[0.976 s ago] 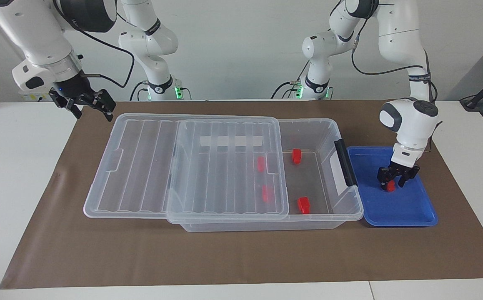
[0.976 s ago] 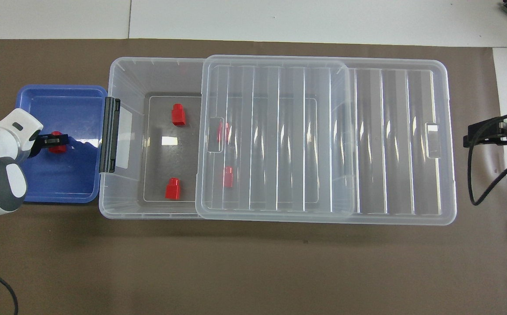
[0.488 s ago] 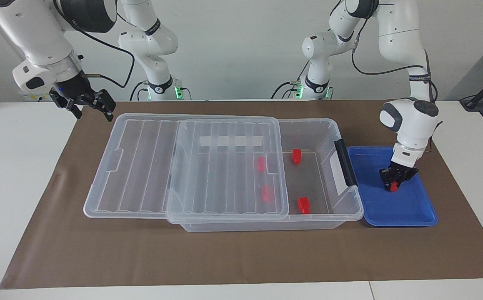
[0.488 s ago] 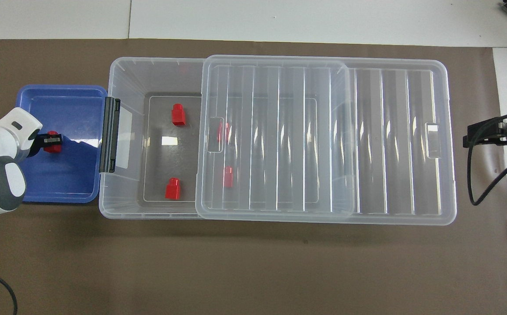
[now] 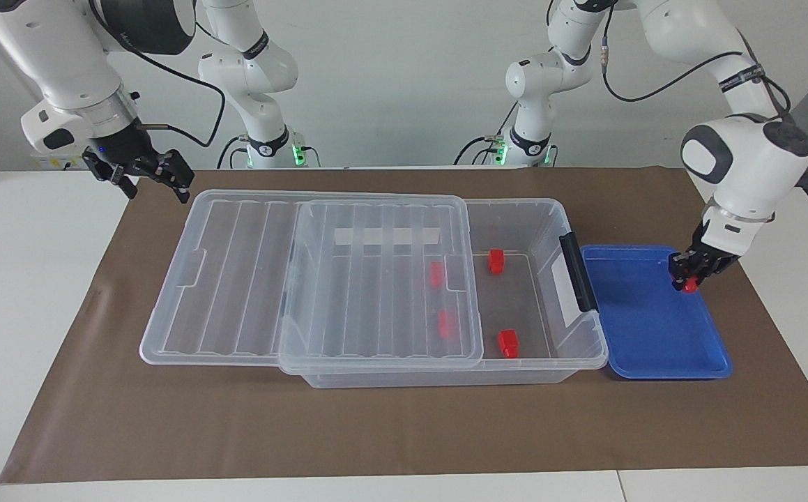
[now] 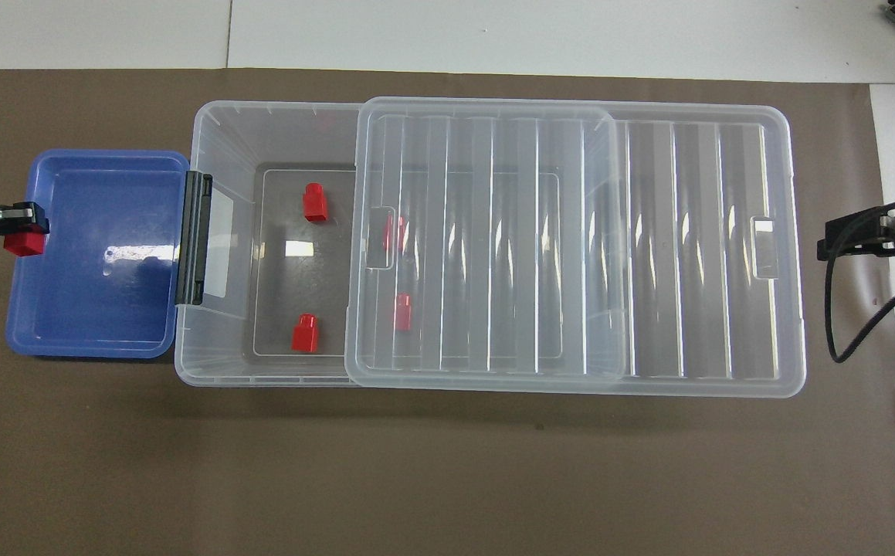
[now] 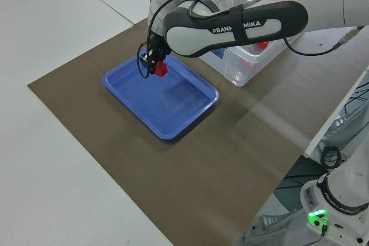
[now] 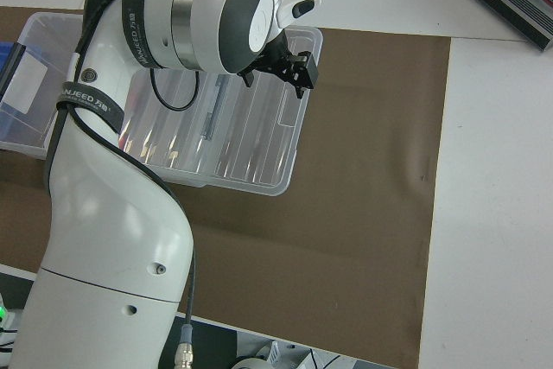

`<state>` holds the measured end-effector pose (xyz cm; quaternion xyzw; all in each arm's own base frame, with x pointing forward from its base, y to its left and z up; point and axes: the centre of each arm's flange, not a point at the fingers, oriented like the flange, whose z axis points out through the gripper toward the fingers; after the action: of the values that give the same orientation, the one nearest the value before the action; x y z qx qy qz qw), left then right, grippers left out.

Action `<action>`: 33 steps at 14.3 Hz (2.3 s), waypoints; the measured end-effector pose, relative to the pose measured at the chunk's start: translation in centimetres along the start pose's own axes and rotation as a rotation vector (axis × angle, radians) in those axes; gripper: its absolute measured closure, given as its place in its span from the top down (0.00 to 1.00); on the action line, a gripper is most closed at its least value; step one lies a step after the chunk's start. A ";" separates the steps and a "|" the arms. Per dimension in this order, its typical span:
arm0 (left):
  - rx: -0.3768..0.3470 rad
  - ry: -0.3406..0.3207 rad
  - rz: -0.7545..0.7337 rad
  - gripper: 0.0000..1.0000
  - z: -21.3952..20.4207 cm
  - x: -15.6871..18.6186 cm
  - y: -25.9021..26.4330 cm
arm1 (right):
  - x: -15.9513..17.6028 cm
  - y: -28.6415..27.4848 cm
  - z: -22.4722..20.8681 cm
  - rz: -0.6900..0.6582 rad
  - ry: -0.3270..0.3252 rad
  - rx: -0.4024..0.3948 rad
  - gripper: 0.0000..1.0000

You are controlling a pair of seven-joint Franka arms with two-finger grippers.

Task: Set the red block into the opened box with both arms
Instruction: 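Carry the red block into the open clear box with the left gripper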

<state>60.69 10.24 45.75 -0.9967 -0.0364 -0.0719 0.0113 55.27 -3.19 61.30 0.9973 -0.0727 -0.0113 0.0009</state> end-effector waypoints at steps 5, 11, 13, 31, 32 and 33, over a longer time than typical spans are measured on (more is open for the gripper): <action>-0.009 -0.037 -0.092 0.34 -4.8 0.3 5.2 | 0.0 0.0 0.0 0.000 0.000 0.000 1.00; -0.029 -0.031 -0.244 0.34 -8.8 -0.8 17.3 | 0.0 0.0 0.0 0.000 0.000 0.000 1.00; -0.036 -0.030 -0.263 0.34 -9.1 -1.5 20.4 | 0.0 0.0 0.0 0.000 0.000 0.000 1.00; -0.057 0.016 -0.105 0.34 4.1 -7.4 29.0 | 0.0 0.1 0.1 0.002 -0.001 0.000 1.00; -0.055 0.012 -0.086 0.34 5.1 -7.7 29.9 | 0.0 0.1 0.1 0.002 -0.001 0.000 1.00; -0.054 0.005 -0.070 0.34 6.5 -8.0 31.0 | 0.0 0.1 0.1 0.002 -0.002 0.000 1.00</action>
<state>56.01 -21.03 37.62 -0.9945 -0.0694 -0.0757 -0.0182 55.26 -3.28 61.23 0.9972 -0.0735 -0.0121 0.0009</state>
